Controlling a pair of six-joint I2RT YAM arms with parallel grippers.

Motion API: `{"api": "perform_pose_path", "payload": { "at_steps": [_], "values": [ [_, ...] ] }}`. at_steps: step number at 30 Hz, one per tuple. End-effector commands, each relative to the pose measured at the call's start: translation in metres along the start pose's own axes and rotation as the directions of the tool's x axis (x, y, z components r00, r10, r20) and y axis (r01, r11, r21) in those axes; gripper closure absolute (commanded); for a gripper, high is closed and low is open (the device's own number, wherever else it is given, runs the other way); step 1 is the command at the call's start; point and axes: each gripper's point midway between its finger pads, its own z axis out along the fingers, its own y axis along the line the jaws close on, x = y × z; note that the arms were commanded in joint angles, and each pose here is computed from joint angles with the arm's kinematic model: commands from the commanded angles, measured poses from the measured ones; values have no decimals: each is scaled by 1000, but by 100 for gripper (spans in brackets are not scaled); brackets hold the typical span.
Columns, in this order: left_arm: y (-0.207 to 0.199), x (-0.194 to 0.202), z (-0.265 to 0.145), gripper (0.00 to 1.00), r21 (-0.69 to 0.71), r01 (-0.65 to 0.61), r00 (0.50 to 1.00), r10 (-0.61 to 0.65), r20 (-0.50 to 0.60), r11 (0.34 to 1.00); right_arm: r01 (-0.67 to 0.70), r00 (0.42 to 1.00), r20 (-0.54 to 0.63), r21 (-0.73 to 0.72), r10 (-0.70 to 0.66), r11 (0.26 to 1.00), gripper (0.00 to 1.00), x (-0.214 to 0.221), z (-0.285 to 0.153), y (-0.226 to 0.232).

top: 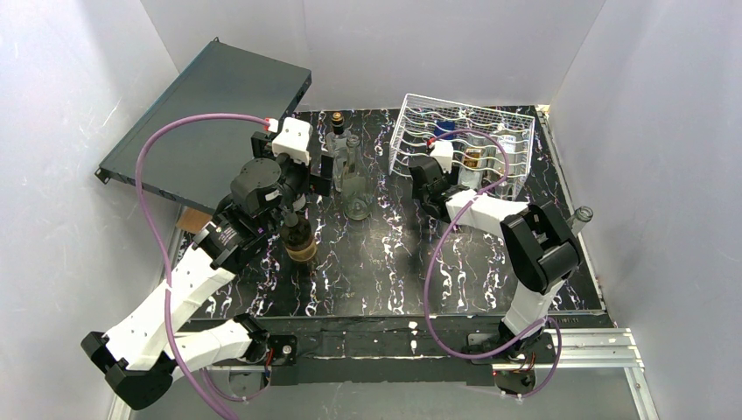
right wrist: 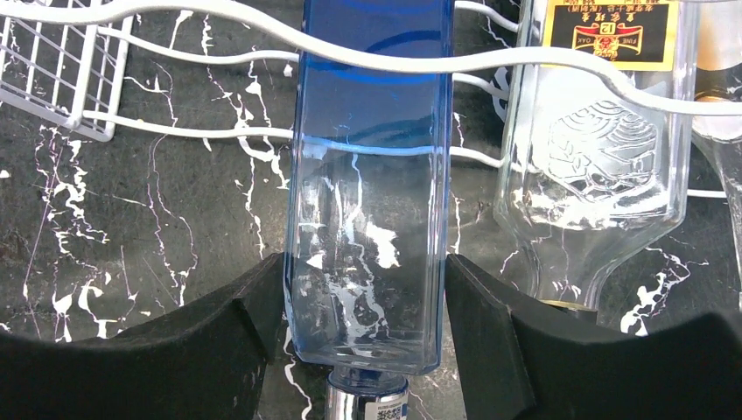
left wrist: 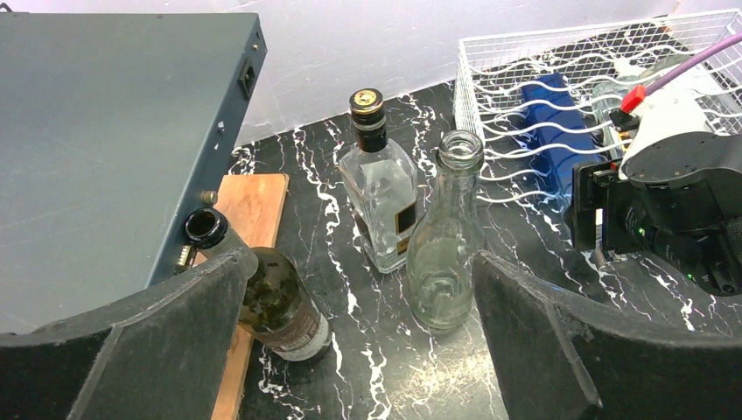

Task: Put the wine bottle on the wine rack

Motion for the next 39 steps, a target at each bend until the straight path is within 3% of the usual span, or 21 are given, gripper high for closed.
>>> {"api": "perform_pose_path", "payload": {
  "at_steps": [1,7,13,15,20,24,32,39],
  "values": [
    [-1,-6,-1,1,3,9,1000,-9,20,1000,-15,999,34,-24,15,1000,99,-19,14,5],
    [-2,-7,-1,1,3,7,1000,-7,22,1000,-9,1000,20,-33,10,999,99,-20,25,10],
    [-1,-6,-1,1,0,4,1000,-4,22,1000,0,1000,2,-41,0,999,84,-18,29,13],
    [-2,-6,-1,1,0,1,1000,-1,21,1000,8,1000,-10,-54,-9,998,73,-17,26,15],
    [-1,-8,-2,1,0,4,1000,-4,27,1000,28,997,-74,-61,-32,998,36,-14,15,13],
    [-1,-10,-4,1,2,7,999,-7,32,1000,32,992,-120,-45,-37,998,21,-12,6,8],
    [-16,0,5,1,32,-12,1000,12,-6,999,34,994,-98,-94,-43,995,9,-35,-23,3],
    [-12,3,6,1,6,-23,1000,23,-9,1000,4,1000,9,-185,-2,983,7,-97,-64,7]
  ]
}}
